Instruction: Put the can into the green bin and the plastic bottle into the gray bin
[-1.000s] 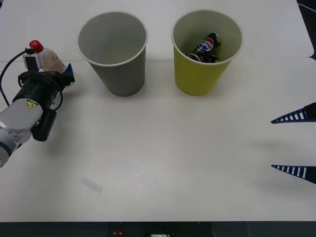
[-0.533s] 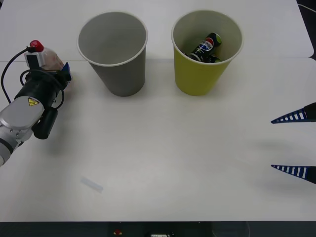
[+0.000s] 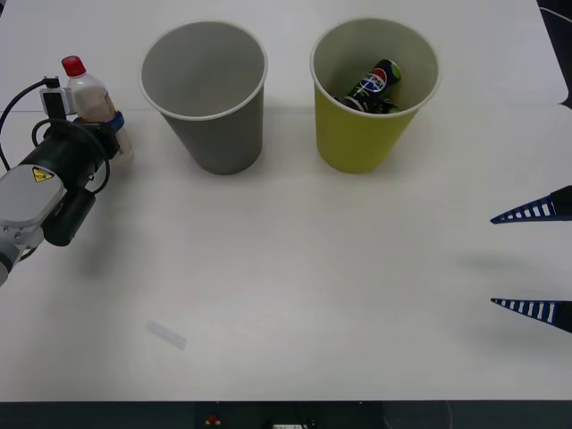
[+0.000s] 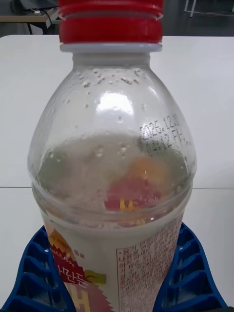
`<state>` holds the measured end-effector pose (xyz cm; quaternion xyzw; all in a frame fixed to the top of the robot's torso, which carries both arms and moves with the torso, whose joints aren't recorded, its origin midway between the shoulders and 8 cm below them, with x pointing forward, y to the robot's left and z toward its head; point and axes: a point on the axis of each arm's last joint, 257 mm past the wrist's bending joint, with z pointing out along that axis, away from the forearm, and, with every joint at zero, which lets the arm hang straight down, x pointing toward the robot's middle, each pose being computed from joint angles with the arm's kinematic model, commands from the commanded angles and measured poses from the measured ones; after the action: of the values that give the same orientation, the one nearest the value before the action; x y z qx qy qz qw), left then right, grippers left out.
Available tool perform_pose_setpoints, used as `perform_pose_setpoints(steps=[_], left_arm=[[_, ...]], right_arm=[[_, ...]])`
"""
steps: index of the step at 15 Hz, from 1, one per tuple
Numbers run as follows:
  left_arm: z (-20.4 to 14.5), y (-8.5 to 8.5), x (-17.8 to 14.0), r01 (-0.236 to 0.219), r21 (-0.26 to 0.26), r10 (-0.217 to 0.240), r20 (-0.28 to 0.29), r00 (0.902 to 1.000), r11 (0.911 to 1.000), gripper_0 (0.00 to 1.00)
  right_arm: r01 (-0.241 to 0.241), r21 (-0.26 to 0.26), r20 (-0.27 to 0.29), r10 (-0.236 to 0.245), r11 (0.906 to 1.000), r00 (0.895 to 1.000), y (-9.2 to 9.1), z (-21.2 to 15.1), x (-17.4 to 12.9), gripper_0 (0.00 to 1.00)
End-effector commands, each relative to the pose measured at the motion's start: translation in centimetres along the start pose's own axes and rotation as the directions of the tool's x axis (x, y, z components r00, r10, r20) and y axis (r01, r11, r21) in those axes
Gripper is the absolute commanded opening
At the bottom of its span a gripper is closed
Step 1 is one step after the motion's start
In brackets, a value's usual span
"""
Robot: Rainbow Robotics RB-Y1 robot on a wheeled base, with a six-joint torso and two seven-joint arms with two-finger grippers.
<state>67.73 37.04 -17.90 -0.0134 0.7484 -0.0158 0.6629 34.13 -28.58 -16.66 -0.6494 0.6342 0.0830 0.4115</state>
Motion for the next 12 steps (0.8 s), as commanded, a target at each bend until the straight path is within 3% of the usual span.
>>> perform_pose_setpoints(steps=[1, 5, 7, 12], left_arm=[[-0.4, -0.3, -0.7, 0.014, 0.05, -0.013, -0.012, 0.9998, 0.9986, 0.0], [-2.8, -0.6, -1.8, 0.077, 0.16, -0.071, -0.045, 0.9965, 0.9841, 0.0], [-4.4, -1.1, -2.3, 0.11, 0.228, -0.096, -0.07, 0.9929, 0.9674, 0.0], [-8.6, -0.7, -4.1, 0.076, 0.323, -0.041, -0.115, 0.9925, 0.9433, 0.0]], right_arm=[[0.0, 0.0, 0.0, 0.0, 1.0, 1.0, 0.0, 0.0, 0.0, 1.0], [0.0, 0.0, 0.0, 0.0, 1.0, 1.0, 0.0, 0.0, 0.0, 1.0], [0.0, 0.0, 0.0, 0.0, 1.0, 1.0, 0.0, 0.0, 0.0, 1.0], [0.0, 0.0, 0.0, 0.0, 1.0, 1.0, 0.0, 0.0, 0.0, 1.0]])
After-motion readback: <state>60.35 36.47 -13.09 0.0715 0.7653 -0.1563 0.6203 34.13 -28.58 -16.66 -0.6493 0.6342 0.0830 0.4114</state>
